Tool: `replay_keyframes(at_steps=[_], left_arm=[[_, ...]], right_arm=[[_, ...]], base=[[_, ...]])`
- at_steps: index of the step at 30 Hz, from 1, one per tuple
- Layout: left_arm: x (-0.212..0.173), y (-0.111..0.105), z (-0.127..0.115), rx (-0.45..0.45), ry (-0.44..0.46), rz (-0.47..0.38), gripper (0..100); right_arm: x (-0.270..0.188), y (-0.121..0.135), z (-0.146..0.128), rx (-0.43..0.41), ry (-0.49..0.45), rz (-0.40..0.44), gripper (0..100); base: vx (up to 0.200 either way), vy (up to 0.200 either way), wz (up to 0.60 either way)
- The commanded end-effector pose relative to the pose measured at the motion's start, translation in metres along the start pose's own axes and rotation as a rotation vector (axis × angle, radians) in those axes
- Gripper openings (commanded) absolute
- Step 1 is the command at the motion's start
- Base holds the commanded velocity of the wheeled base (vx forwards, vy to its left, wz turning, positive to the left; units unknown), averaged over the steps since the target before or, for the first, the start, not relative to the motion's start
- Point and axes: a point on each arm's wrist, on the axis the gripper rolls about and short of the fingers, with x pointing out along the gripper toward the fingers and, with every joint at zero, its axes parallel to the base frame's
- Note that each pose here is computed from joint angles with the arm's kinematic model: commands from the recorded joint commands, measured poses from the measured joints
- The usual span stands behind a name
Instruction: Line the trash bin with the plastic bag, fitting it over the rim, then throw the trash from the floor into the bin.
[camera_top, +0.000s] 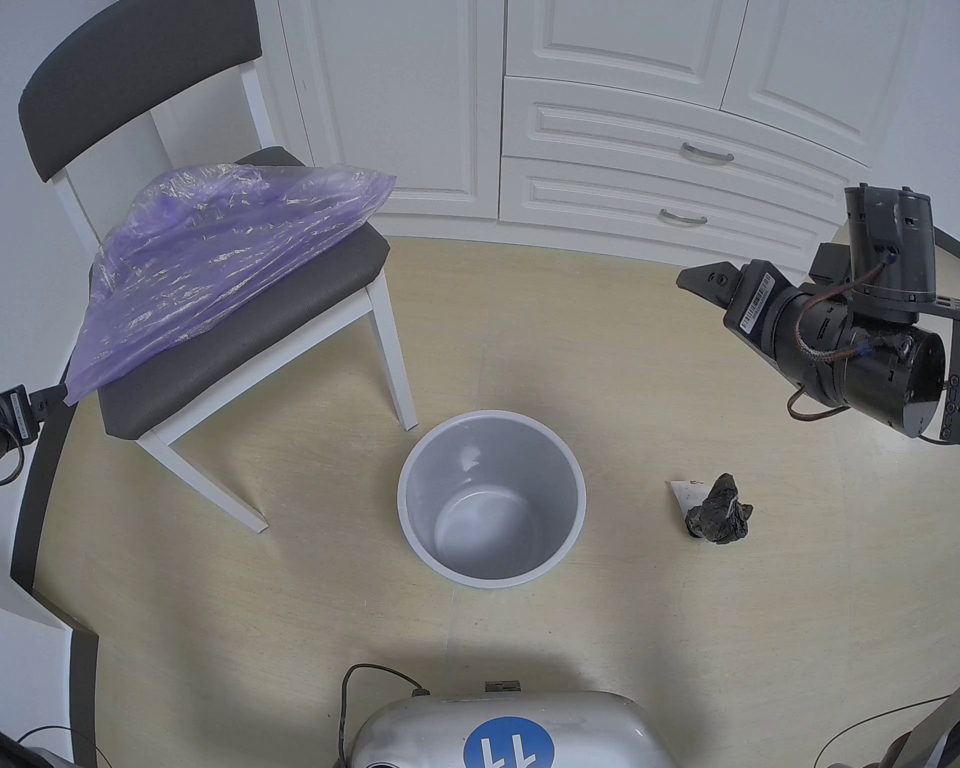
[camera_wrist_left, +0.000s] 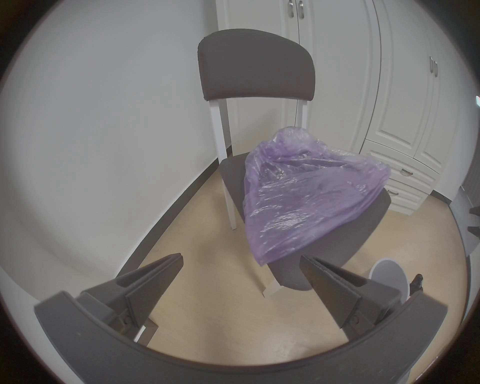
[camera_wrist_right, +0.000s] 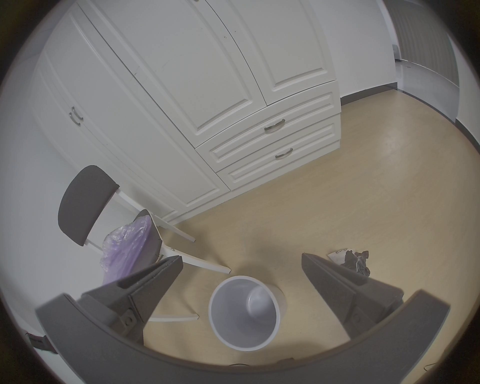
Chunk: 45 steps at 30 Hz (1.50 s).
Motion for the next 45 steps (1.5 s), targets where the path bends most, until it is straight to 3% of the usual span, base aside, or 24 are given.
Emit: replay_keyframes(at_steps=[1,8,29,35,45], left_arm=[[0.026,0.011,-0.012,-0.023,0.047,0.008,100],[0.040,0.013,-0.011,-0.066,0.003,-0.002,100],[0.033,0.003,-0.008,-0.062,-0.010,-0.030,100],[0.049,0.006,-0.014,-0.072,0.017,-0.028,100],[0.074,0.010,-0.011,-0.173,0.031,-0.037,100]], right_arm=[[-0.001,0.002,0.003,0.009,-0.009,0.008,100],[0.001,0.003,0.002,0.011,-0.010,0.007,100],[-0.001,0.004,0.003,0.013,-0.013,0.013,100],[0.000,0.004,0.002,0.009,-0.010,0.010,100],[0.001,0.004,0.002,0.009,-0.010,0.008,100]], base=[[0.000,0.000,0.00],[0.000,0.000,0.00],[0.000,0.000,0.00],[0.000,0.000,0.00],[0.000,0.000,0.00]])
